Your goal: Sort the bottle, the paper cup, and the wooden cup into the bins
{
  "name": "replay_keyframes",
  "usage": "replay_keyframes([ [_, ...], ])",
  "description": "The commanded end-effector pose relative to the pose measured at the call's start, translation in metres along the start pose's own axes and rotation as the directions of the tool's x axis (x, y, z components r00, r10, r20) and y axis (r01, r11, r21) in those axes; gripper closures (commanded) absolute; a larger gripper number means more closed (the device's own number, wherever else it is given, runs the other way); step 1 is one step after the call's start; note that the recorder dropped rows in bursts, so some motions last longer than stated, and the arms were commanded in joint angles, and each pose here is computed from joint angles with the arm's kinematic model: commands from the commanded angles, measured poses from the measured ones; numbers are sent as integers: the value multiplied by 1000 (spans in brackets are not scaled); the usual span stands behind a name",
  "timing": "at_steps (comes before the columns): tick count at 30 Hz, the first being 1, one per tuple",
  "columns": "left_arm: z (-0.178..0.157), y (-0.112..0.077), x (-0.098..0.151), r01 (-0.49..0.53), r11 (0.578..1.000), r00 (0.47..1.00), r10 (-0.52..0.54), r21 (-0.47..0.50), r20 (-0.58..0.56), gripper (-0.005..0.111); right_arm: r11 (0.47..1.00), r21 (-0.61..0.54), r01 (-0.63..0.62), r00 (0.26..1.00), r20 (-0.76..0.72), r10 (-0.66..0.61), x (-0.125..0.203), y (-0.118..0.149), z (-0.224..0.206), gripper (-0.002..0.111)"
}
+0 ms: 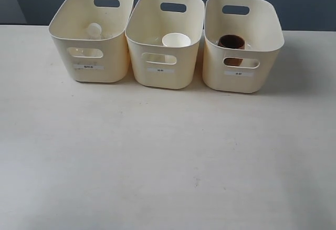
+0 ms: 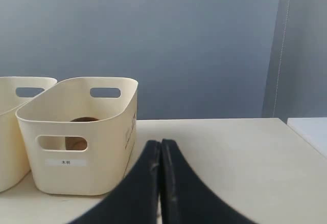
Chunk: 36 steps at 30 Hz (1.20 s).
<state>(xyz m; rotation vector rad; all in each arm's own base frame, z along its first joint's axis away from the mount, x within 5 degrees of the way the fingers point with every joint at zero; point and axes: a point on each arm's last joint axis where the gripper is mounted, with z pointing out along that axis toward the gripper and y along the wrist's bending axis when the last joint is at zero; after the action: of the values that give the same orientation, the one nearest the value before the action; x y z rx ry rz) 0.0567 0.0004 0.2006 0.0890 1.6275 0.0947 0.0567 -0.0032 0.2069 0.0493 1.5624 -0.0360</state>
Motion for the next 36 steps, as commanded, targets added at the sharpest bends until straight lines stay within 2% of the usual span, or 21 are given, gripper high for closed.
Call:
replay_keyframes([
  [1, 0, 0, 0, 1, 1000, 1000, -1, -2, 10, 107, 999, 9, 38, 999, 19, -38, -1, -1, 0, 109],
  [36, 0, 0, 0, 1, 1000, 1000, -1, -2, 10, 107, 999, 5, 40, 999, -3, -40, 1, 0, 0, 109],
])
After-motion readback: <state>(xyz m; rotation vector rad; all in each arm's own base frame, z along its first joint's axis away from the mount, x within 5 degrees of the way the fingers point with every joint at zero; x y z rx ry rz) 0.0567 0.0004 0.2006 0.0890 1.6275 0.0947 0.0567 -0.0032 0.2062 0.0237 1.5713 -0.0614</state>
